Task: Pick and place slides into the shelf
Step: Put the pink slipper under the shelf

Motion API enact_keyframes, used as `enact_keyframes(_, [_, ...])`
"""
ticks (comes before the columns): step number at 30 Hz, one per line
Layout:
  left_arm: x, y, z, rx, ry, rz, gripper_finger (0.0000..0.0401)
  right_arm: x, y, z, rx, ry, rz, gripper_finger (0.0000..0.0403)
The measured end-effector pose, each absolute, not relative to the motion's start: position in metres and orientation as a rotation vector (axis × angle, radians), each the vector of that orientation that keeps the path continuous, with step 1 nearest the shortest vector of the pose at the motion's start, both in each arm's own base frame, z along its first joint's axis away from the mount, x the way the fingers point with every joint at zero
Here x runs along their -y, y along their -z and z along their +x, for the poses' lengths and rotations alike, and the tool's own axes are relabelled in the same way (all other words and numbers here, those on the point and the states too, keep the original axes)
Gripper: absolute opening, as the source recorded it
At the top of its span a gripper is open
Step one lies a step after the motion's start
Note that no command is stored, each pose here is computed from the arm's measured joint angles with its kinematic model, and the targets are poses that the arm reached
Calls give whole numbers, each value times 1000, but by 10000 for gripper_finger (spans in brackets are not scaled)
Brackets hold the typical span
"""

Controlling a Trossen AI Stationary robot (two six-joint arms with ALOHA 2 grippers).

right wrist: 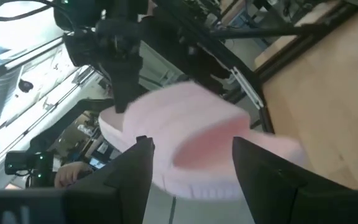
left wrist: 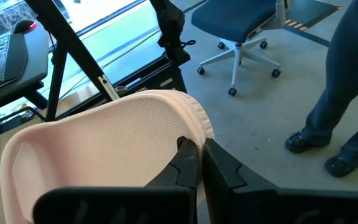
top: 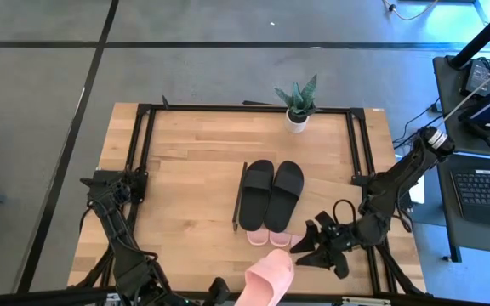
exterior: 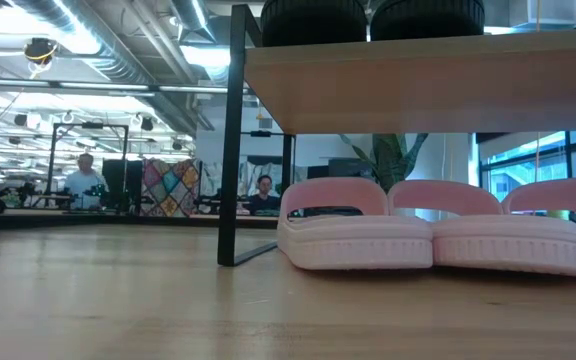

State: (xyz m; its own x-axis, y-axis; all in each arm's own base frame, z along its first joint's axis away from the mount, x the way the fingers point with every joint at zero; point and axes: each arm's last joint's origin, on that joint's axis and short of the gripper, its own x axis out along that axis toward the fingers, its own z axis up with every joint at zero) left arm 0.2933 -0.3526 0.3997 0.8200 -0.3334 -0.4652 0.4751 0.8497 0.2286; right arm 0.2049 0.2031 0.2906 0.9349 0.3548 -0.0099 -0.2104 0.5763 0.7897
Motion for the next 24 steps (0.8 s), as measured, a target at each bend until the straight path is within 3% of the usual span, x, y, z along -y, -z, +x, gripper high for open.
enact_keyframes(11, [352,-400,294,-427,439,347,0,-188,-285,222,-320,-324,962,218])
enact_keyframes(24, [341,-399,306,-438,412,376,0,-186,-292,225,-302,-426,969,218])
